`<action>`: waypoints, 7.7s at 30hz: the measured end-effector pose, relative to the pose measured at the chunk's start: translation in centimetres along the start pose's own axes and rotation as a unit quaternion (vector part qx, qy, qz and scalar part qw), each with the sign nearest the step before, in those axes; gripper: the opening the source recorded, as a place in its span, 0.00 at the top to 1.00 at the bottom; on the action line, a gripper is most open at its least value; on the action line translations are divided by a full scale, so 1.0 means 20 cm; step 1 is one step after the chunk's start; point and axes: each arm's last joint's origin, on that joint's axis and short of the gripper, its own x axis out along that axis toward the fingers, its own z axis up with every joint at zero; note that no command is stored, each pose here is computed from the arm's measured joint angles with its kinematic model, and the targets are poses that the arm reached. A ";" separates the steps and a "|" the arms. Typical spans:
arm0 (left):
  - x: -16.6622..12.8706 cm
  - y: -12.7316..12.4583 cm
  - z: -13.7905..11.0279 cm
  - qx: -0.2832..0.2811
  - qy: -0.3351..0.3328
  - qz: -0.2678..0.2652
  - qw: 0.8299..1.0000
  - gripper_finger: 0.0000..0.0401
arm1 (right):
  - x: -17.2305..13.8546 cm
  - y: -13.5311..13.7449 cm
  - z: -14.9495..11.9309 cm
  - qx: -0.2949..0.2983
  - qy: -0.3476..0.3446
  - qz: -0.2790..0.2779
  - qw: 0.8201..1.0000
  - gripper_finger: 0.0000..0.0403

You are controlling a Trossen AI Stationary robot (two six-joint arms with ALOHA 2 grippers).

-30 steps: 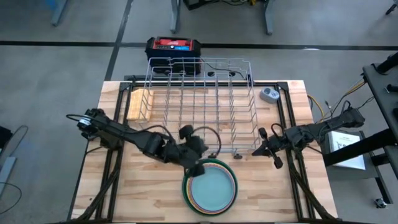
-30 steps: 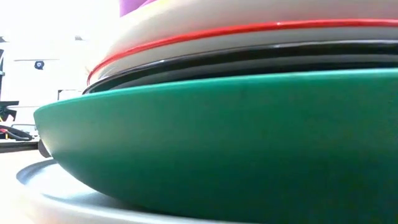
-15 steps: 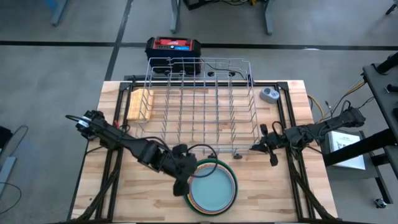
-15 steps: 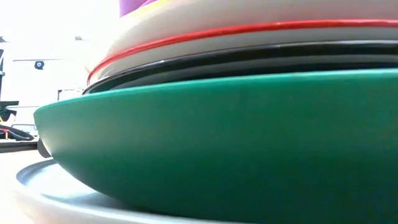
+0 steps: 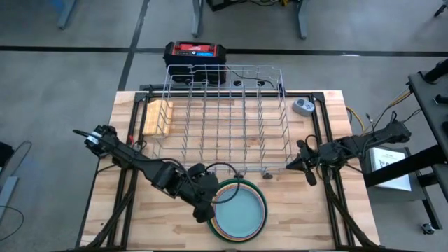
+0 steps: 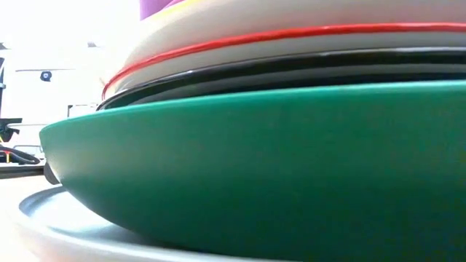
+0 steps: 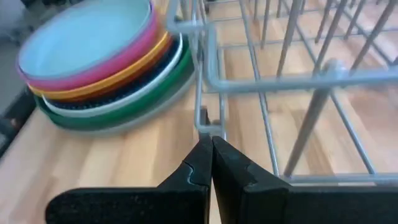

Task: Sort dishes
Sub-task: Adjust the dishwasher rack, then put the blue plate into the dishwasher rack

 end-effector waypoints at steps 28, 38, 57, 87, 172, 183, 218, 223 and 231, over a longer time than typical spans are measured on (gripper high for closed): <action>0.40 -0.10 -0.14 -0.069 0.060 0.059 0.994 1.00 | -0.10 0.08 0.16 -0.027 -0.062 0.043 0.997 1.00; 0.44 -0.10 -0.15 -0.085 0.076 0.062 0.991 0.92 | -0.13 0.07 0.21 -0.033 -0.094 -0.011 0.995 1.00; 0.46 -0.08 -0.15 -0.114 0.066 0.085 0.988 0.72 | -0.13 0.07 0.21 -0.051 -0.093 -0.014 0.994 1.00; 0.47 -0.06 -0.16 -0.110 0.029 0.130 0.985 0.72 | -0.13 0.06 0.21 -0.057 -0.100 -0.040 0.993 1.00; 0.48 -0.09 -0.14 -0.062 -0.031 0.131 0.989 0.96 | -0.13 0.06 0.21 -0.059 -0.099 -0.040 0.993 1.00; 0.38 -0.12 -0.09 -0.049 -0.048 0.144 0.987 0.96 | -0.13 0.06 0.21 -0.059 -0.099 -0.040 0.993 1.00; 0.49 -0.14 -0.13 -0.075 -0.006 0.138 0.988 0.67 | -0.06 0.07 0.19 -0.067 -0.055 -0.053 0.995 1.00; 0.59 -0.14 -0.17 -0.066 0.011 0.152 0.986 0.57 | -0.06 0.07 0.19 -0.062 -0.053 -0.053 0.995 1.00; 0.65 -0.12 -0.22 -0.049 0.050 0.180 0.981 0.55 | -0.06 0.07 0.19 -0.061 -0.053 -0.053 0.995 1.00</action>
